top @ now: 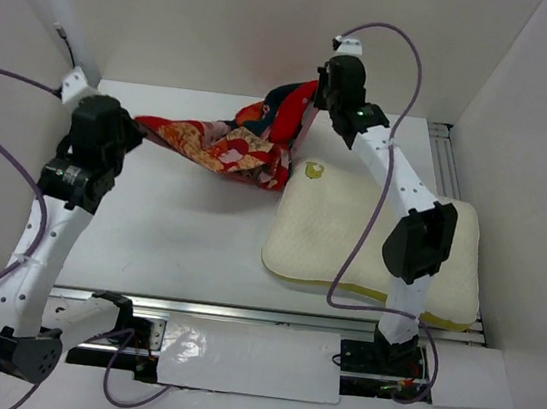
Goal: Put the pillow into the pillowcase
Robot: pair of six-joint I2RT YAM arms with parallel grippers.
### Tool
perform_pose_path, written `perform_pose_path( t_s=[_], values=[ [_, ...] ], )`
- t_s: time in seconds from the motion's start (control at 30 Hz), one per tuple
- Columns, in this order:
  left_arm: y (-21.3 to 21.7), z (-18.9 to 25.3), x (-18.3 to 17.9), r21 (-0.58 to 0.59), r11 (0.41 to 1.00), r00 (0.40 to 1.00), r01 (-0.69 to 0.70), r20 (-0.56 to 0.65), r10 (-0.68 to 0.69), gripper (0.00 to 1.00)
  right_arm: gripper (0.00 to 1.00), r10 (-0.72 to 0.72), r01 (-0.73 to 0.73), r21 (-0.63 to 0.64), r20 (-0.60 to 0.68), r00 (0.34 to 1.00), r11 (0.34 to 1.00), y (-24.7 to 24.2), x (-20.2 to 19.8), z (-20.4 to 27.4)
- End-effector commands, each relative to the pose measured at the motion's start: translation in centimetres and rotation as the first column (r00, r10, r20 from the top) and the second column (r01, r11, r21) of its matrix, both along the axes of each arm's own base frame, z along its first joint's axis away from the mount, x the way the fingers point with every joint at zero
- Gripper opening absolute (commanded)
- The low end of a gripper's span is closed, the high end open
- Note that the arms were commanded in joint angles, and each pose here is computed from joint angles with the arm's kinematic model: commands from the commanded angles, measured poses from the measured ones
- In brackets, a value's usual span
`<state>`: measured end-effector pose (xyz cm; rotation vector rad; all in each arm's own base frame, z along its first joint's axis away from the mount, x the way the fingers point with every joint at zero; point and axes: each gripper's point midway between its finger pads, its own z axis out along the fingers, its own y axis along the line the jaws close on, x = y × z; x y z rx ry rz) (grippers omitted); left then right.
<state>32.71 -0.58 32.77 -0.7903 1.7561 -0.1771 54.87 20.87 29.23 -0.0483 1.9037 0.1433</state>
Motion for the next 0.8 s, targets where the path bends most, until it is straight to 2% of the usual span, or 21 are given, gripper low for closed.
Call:
perform_pose_path(
  t_s=[0.0,0.07,0.1,0.2,0.27,0.37,0.47,0.57,0.67,0.73,0.77],
  values=[
    [5.0,8.1,-1.2,0.066,0.978,0.973,-0.196,0.138,0.186,0.0,0.0,-0.113,0.074,0.121,0.357,0.927,0.99,-6.6,-4.4,18.1],
    [7.0,10.7,-2.4,0.073,0.961,0.951,-0.266,0.184,0.25,0.0,0.0,-0.162,0.111,0.144,0.418,0.894,0.983,-9.8,-6.3,21.1],
    [7.6,13.1,-3.0,0.081,0.956,0.938,-0.283,0.229,0.259,0.0,0.0,-0.191,0.112,0.186,0.497,0.846,0.976,-11.6,-9.2,25.1],
    [9.2,15.7,-4.7,0.106,0.935,0.917,-0.338,0.261,0.302,0.0,0.0,-0.279,0.19,0.211,0.568,0.774,0.959,-16.5,-13.6,28.9],
    [10.2,17.2,-6.1,0.098,0.917,0.893,-0.387,0.288,0.346,0.0,0.0,-0.376,0.295,0.234,0.567,0.732,0.927,-20.2,-15.0,29.3],
    [9.9,16.0,-5.5,0.104,0.924,0.905,-0.368,0.27,0.33,0.0,0.0,-0.444,0.39,0.217,0.515,0.733,0.895,-23.6,-15.3,27.4],
    [9.0,13.8,-3.8,0.11,0.946,0.934,-0.304,0.229,0.273,0.0,0.0,-0.419,0.387,0.165,0.419,0.805,0.907,-24.5,-12.4,23.2],
    [9.3,11.6,-1.9,0.121,0.945,0.945,-0.305,0.16,0.285,0.0,0.0,-0.333,0.303,0.14,0.328,0.884,0.943,-23.6,-9.2,20.0],
    [9.5,10.7,-0.9,0.127,0.945,0.95,-0.3,0.13,0.284,0.0,0.06,-0.177,0.155,0.112,0.234,0.956,0.982,-21.0,-6.4,16.4],
    [9.7,8.0,0.0,0.131,0.946,0.955,-0.295,0.068,0.288,0.0,0.09,-0.134,0.121,0.102,0.126,0.983,0.987,-19.9,-4.2,12.0],
    [9.8,6.6,0.5,0.128,0.947,0.956,-0.293,0.033,0.292,0.0,0.14,-0.109,0.101,0.098,0.086,0.99,0.99,-18.6,-3.5,10.1]
  ],
)
